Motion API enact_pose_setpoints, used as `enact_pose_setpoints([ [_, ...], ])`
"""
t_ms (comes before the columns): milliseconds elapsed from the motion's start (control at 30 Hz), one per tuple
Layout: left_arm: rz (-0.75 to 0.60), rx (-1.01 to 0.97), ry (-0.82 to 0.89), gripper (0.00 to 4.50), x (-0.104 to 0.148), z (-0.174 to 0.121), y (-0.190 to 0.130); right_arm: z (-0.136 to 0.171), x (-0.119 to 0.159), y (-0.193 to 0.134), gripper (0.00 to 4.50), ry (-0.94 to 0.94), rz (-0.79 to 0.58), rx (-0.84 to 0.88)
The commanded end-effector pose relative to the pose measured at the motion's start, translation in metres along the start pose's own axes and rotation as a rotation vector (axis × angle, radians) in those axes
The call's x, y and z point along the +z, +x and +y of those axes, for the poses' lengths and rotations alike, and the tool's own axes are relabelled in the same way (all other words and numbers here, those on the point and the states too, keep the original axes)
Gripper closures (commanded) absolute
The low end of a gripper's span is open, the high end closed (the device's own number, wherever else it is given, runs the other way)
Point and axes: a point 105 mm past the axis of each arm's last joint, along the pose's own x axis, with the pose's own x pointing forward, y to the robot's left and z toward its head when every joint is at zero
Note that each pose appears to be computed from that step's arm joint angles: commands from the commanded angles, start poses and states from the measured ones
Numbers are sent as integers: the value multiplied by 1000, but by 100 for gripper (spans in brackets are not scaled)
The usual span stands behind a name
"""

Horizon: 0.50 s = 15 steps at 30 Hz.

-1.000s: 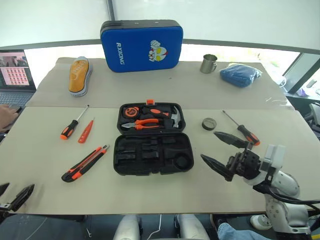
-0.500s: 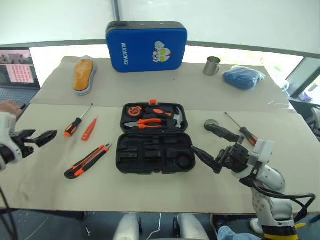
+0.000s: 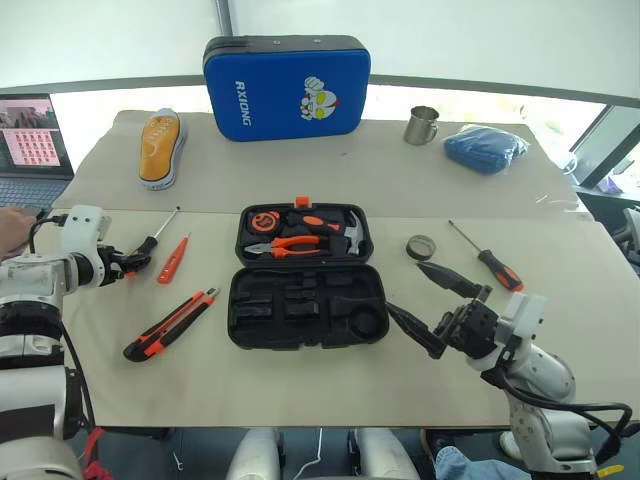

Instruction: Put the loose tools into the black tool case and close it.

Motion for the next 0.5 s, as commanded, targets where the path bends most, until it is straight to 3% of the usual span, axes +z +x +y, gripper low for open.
enact_pose_setpoints([
  [33,-127,3,40,292,19,5,-5,-1,14,-1,0,-66,-32,-5],
  [100,-194,-19,58,352,27,5,-8,-1,14,-3,0,-65,-28,-6],
  [267,-530,-126,220,356,81,-8,-37,-4,17,-11,0,-82,-4,-7],
  [367,-562,-420,469,356,94,-66,-47,-9,21,-21,0,-103,28,-11],
  [500,-449,-785,776,356,78,-149,-54,-12,20,-41,0,-64,136,33],
])
